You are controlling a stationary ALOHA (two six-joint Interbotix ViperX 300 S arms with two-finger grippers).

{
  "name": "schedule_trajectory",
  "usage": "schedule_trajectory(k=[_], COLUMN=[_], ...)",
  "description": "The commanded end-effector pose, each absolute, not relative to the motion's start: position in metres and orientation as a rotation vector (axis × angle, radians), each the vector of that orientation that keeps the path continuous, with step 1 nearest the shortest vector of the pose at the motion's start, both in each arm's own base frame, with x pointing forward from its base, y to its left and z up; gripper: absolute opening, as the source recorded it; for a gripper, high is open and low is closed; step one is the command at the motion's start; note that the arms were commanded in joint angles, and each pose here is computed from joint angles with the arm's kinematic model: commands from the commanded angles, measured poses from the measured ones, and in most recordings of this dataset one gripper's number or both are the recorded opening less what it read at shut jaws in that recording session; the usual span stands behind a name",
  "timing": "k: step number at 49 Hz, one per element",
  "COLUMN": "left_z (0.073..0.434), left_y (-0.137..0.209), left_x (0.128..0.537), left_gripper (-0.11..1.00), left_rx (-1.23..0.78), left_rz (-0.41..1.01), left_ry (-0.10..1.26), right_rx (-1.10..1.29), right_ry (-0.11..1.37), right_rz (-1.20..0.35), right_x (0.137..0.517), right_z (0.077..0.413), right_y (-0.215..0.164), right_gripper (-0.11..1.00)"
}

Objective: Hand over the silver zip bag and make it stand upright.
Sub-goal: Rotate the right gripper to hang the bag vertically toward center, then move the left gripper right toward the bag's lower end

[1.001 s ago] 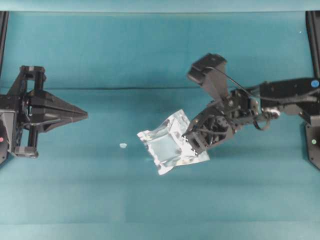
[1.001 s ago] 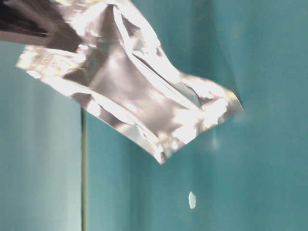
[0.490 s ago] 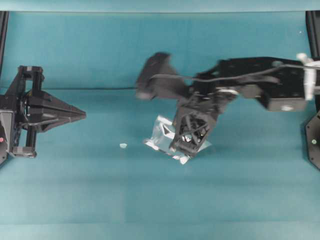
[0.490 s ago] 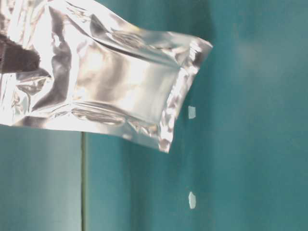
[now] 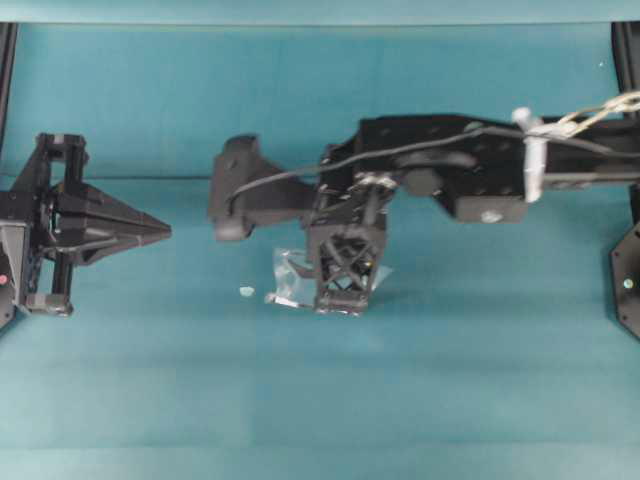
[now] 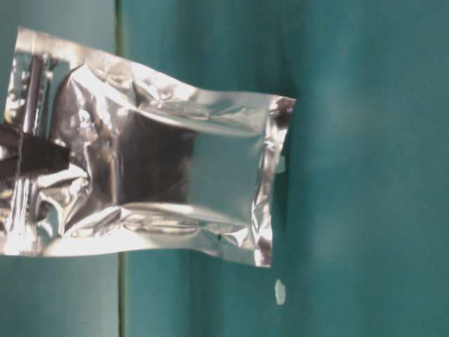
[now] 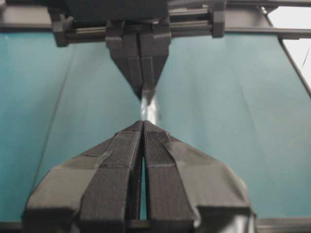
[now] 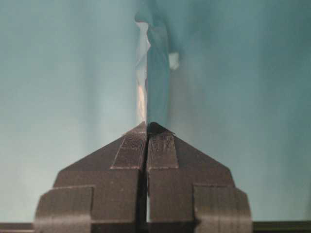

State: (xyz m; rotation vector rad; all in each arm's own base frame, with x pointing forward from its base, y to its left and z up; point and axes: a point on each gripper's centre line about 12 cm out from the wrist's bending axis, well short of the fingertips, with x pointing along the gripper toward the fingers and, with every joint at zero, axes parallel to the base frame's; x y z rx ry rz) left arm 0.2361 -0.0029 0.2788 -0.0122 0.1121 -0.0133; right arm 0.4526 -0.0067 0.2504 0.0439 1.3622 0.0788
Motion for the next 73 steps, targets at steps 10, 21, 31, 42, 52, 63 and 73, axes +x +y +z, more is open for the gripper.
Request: schedule_trajectory(k=[10, 21, 31, 42, 52, 63, 73], left_z=[0.277, 0.275, 0.272, 0.269, 0.244, 0.219, 0.190], left_y=[-0.001, -0.002, -0.002, 0.004, 0.003, 0.002, -0.001], left_x=[0.234, 0.232, 0.232, 0.232, 0.238, 0.251, 0.267], left_gripper=[0.01, 0.01, 0.01, 0.01, 0.11, 0.71, 0.93], left_rx=[-0.033, -0.032, -0.036, -0.083, -0.109, -0.181, -0.215], left_rz=[-0.005, -0.006, -0.006, 0.019, 0.018, 0.025, 0.018], left_ry=[0.109, 0.114, 0.121, 0.125, 0.173, 0.212, 0.245], right_rx=[-0.096, -0.109, -0.109, -0.111, -0.114, -0.108, -0.107], right_ry=[1.375, 1.407, 1.410, 1.410, 1.395, 1.398, 1.399], right_rz=[0.110, 0.119, 0.120, 0.123, 0.122, 0.120, 0.119], right_x=[0.458, 0.457, 0.459, 0.459, 0.461, 0.461, 0.460], right_z=[0.258, 0.255, 0.252, 0.249, 0.250, 0.249, 0.248], right_y=[-0.004, -0.005, -0.003, 0.000, 0.001, 0.001, 0.001], right_gripper=[-0.03, -0.03, -0.03, -0.03, -0.03, -0.03, -0.03])
